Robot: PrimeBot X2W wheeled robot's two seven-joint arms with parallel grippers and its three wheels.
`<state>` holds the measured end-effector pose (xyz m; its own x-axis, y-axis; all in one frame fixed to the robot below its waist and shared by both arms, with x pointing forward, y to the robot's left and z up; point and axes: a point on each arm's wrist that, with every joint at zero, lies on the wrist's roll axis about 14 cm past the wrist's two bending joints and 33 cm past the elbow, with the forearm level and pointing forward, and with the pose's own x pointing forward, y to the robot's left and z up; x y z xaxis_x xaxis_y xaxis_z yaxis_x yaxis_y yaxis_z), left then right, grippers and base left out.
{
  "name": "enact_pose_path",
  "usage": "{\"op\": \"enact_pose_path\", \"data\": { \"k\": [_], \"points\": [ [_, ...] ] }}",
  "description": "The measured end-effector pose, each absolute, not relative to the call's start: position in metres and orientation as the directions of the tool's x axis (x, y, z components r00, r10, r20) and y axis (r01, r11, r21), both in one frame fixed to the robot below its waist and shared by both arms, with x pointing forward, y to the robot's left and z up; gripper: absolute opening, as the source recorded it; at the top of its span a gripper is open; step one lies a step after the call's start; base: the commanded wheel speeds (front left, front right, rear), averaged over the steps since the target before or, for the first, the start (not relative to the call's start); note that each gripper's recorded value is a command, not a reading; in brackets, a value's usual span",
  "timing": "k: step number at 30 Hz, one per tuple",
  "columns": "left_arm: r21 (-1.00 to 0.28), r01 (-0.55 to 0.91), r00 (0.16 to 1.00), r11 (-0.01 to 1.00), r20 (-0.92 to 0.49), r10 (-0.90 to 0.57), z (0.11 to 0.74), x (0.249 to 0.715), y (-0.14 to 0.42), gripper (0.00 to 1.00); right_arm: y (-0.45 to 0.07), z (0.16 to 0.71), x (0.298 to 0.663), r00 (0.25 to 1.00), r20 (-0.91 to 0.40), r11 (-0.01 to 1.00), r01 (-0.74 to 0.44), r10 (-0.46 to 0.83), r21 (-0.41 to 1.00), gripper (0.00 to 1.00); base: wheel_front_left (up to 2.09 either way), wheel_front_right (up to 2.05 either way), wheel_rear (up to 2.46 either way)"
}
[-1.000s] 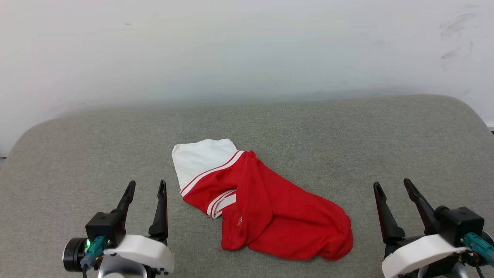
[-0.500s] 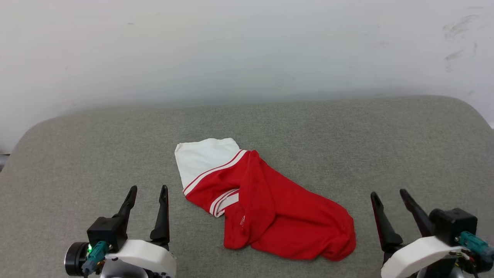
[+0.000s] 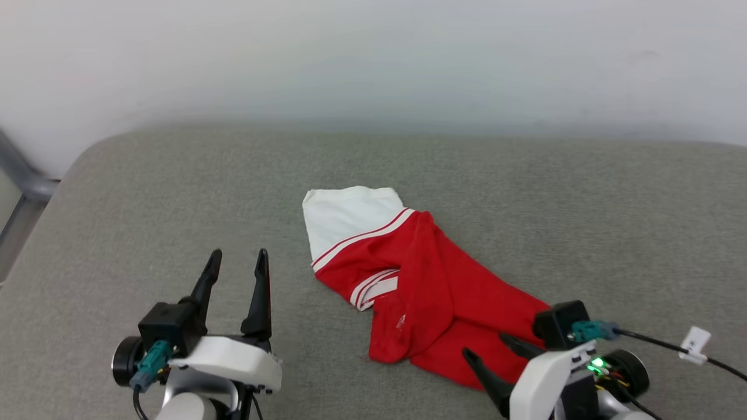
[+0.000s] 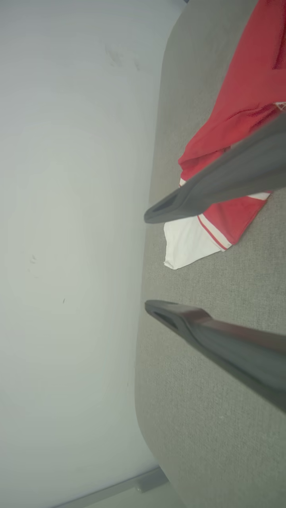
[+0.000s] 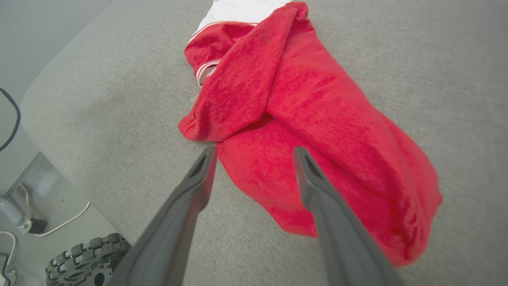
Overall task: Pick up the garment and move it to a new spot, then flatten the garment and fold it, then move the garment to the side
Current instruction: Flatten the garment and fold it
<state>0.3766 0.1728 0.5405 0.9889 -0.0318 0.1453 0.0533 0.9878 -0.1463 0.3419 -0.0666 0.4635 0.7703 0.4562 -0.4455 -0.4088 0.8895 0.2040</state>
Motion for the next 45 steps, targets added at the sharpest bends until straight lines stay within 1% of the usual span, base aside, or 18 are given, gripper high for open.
{"op": "enact_pose_path", "data": {
  "k": [7, 12, 16, 19, 20, 21, 22, 24, 28, 32, 35, 39, 42, 45],
  "points": [
    [-0.144, 0.005, 0.988, 0.989, 0.156, 0.018, 0.543, 0.387, 0.19, 1.0, -0.016, 0.455, 0.352, 0.63, -0.494, 0.787, -0.575, 0.6, 0.222, 1.0, 0.0, 0.0, 0.0],
    [-0.147, -0.021, 0.989, 0.989, 0.139, 0.041, 0.536, 0.393, 0.197, 1.0, 0.014, 0.442, 0.356, 0.532, -0.528, 0.714, -0.662, 0.662, 0.229, 1.0, 0.0, 0.0, 0.0],
    [-0.147, -0.039, 0.991, 0.988, 0.118, 0.056, 0.528, 0.397, 0.201, 1.0, 0.026, 0.428, 0.363, 0.483, -0.555, 0.683, -0.692, 0.677, 0.232, 1.0, 0.0, 0.0, 0.0],
    [-0.152, -0.044, 0.993, 0.987, 0.105, 0.061, 0.522, 0.4, 0.202, 1.0, 0.027, 0.417, 0.368, 0.469, -0.573, 0.683, -0.692, 0.672, 0.235, 1.0, 0.0, 0.0, 0.0],
    [-0.153, -0.044, 0.993, 0.987, 0.103, 0.06, 0.521, 0.401, 0.201, 1.0, 0.027, 0.414, 0.37, 0.468, -0.58, 0.686, -0.69, 0.667, 0.232, 0.49, 0.0, 0.0, 0.0],
    [-0.152, -0.046, 0.993, 0.987, 0.101, 0.061, 0.52, 0.403, 0.202, 1.0, 0.026, 0.411, 0.372, 0.466, -0.585, 0.688, -0.687, 0.664, 0.233, 0.22, 0.0, 0.0, 0.0],
    [-0.152, -0.044, 0.993, 0.987, 0.1, 0.06, 0.519, 0.404, 0.202, 1.0, 0.026, 0.408, 0.372, 0.467, -0.587, 0.691, -0.683, 0.662, 0.236, 0.0, 0.0, 0.0, 0.0],
    [-0.151, -0.044, 0.994, 0.988, 0.097, 0.059, 0.518, 0.405, 0.202, 1.0, 0.024, 0.404, 0.373, 0.465, -0.596, 0.696, -0.677, 0.655, 0.237, 0.0, 0.0, 0.0, 0.0],
    [-0.157, -0.037, 0.994, 0.987, 0.099, 0.053, 0.517, 0.408, 0.199, 1.0, 0.022, 0.415, 0.385, 0.511, -0.55, 0.707, -0.671, 0.66, 0.225, 0.0, 0.0, 0.0, 0.0],
    [-0.158, -0.024, 0.993, 0.987, 0.107, 0.041, 0.519, 0.41, 0.195, 1.0, 0.014, 0.436, 0.4, 0.583, -0.479, 0.729, -0.654, 0.656, 0.202, 0.0, 0.0, 0.0, 0.0],
    [-0.161, -0.012, 0.993, 0.987, 0.114, 0.031, 0.521, 0.411, 0.191, 1.0, -0.002, 0.457, 0.416, 0.656, -0.419, 0.763, -0.624, 0.628, 0.167, 0.0, 0.0, 0.0, 0.0],
    [-0.164, 0.006, 0.993, 0.987, 0.118, 0.014, 0.521, 0.413, 0.184, 1.0, -0.044, 0.477, 0.442, 0.759, -0.372, 0.837, -0.536, 0.534, 0.109, 0.0, 0.0, 0.0, 0.0],
    [-0.164, 0.018, 0.993, 0.986, 0.117, 0.002, 0.52, 0.417, 0.18, 1.0, -0.087, 0.487, 0.463, 0.831, -0.354, 0.898, -0.435, 0.429, 0.066, 0.0, 0.0, 0.0, 0.0],
    [-0.162, 0.031, 0.994, 0.986, 0.106, -0.014, 0.515, 0.42, 0.176, 1.0, -0.132, 0.488, 0.479, 0.879, -0.357, 0.946, -0.321, 0.317, 0.049, 0.0, 0.0, 0.0, 0.0]
  ]
}}
